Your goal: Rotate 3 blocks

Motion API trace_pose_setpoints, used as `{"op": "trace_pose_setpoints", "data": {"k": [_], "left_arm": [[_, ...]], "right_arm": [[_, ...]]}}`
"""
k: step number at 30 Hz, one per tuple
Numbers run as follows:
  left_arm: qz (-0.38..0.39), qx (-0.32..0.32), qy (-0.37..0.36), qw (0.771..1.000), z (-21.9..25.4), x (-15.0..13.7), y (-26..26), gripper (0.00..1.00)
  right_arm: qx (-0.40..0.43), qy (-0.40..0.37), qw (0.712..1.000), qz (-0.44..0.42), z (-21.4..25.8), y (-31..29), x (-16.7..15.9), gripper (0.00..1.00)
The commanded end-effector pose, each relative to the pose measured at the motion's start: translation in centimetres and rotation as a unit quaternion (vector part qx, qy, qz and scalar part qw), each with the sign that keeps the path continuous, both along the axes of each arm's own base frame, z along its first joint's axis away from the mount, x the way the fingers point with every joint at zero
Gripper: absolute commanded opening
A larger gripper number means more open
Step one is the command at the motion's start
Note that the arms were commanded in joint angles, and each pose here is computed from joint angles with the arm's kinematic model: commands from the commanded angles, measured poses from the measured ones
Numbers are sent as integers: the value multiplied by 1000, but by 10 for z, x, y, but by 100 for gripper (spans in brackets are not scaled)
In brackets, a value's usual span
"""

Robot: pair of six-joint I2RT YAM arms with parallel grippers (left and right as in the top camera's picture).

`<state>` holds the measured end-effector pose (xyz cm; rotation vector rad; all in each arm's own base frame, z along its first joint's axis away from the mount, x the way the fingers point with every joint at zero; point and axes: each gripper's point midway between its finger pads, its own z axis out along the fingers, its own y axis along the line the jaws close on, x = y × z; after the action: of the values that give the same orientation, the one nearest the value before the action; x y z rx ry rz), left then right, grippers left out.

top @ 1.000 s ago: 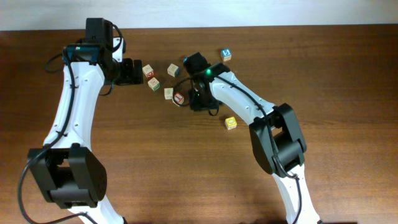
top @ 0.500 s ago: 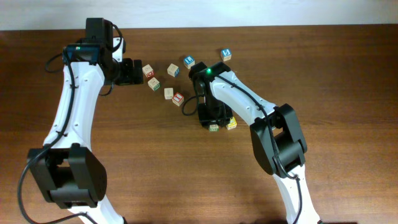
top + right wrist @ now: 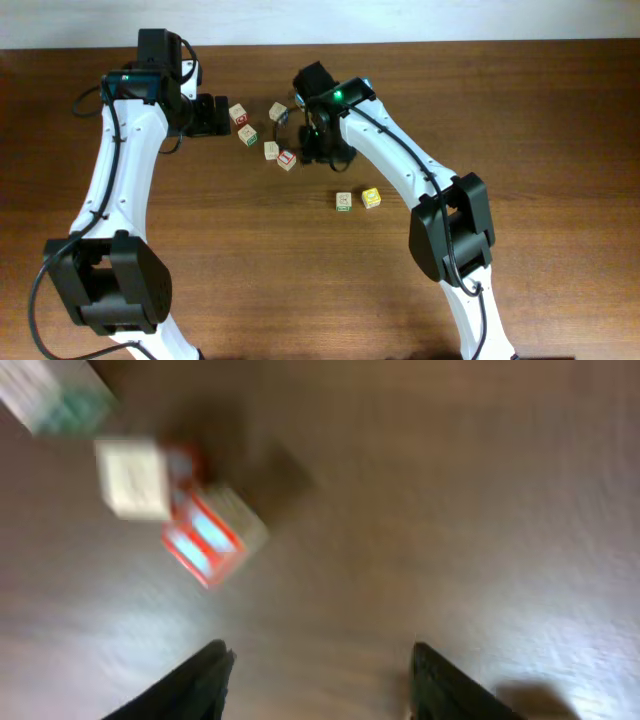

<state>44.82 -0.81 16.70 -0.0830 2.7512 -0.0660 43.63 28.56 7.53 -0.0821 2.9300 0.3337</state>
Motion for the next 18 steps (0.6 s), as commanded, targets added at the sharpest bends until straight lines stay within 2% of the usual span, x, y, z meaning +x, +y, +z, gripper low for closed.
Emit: {"op": "trace_pose_setpoints", "data": {"k": [1, 4, 7, 12, 17, 18], "left_arm": [[3, 0, -6, 1000, 4, 4, 0, 99], [3, 0, -6, 1000, 4, 4, 0, 99], [3, 0, -6, 1000, 4, 4, 0, 99], [3, 0, -6, 1000, 4, 4, 0, 99], [3, 0, -6, 1000, 4, 4, 0, 99], [3, 0, -6, 1000, 4, 4, 0, 99]], "right_arm": [[41, 4, 995, -87, -7, 15, 8, 60], [68, 4, 990, -122, -21, 33, 14, 61], [84, -11, 989, -118, -28, 54, 18, 62], [68, -9, 984, -164, -48, 52, 20, 64], [49, -12, 984, -171, -61, 48, 21, 62], [47, -12, 984, -171, -62, 47, 21, 58]]}}
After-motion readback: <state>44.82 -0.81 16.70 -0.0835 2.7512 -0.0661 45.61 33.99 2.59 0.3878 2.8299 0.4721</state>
